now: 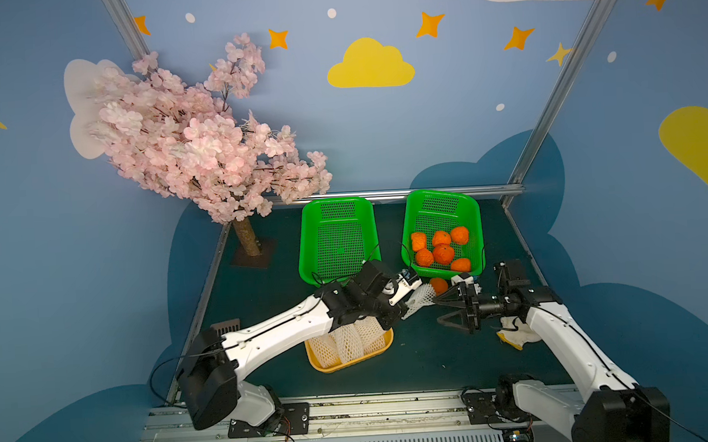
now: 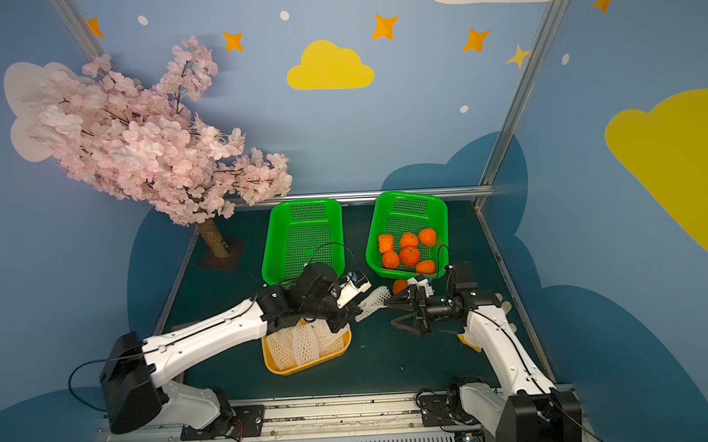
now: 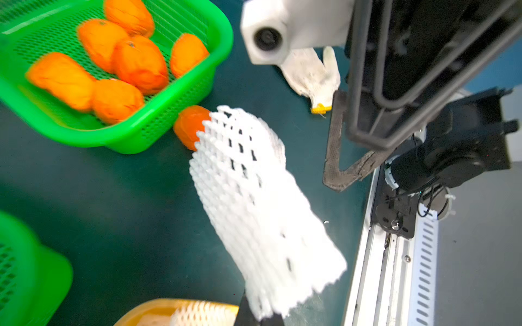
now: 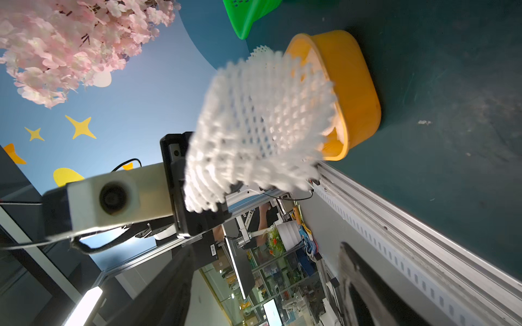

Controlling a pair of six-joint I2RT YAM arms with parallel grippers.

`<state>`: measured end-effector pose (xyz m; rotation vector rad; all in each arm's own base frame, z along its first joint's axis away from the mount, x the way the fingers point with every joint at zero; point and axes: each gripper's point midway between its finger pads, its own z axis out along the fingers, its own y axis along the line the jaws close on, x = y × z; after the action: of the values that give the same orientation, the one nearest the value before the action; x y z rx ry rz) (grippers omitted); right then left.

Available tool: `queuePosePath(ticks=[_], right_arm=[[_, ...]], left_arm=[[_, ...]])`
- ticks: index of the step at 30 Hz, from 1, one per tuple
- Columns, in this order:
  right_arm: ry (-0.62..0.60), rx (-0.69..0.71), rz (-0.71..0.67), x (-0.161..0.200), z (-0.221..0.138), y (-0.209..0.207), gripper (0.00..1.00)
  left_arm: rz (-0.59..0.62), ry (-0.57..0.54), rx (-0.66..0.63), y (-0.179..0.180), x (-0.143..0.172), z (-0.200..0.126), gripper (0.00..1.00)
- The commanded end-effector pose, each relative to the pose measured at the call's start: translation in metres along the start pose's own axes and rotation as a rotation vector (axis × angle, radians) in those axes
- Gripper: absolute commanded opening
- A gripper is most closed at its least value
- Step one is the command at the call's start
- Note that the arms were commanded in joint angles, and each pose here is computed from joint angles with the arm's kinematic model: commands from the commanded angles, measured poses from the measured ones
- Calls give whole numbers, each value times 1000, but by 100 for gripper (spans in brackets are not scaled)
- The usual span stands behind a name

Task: Remove foam nets from oranges
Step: Remove the foam net from the orange, then place the foam net into the storage box.

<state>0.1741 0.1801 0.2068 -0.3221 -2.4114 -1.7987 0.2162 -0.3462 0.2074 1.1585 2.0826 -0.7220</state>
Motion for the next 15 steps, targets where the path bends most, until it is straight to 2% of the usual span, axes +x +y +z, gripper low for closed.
queuePosePath(ticks=[1, 5, 7, 10, 15], right_arm=[[0, 38, -38, 9, -5, 3, 80], [-9, 66, -72, 8, -7, 5, 81], [-12, 77, -81, 7, -7, 4, 81], [-8, 88, -88, 5, -7, 3, 81], [-10, 112, -96, 0, -7, 1, 81]], left_arm=[[-132, -2, -71, 11, 13, -38, 3], [-261, -62, -87, 16, 23, -82, 2], [-342, -55, -82, 20, 37, -95, 2], [-456, -35, -67, 23, 58, -109, 3], [-646, -34, -75, 46, 88, -112, 2]])
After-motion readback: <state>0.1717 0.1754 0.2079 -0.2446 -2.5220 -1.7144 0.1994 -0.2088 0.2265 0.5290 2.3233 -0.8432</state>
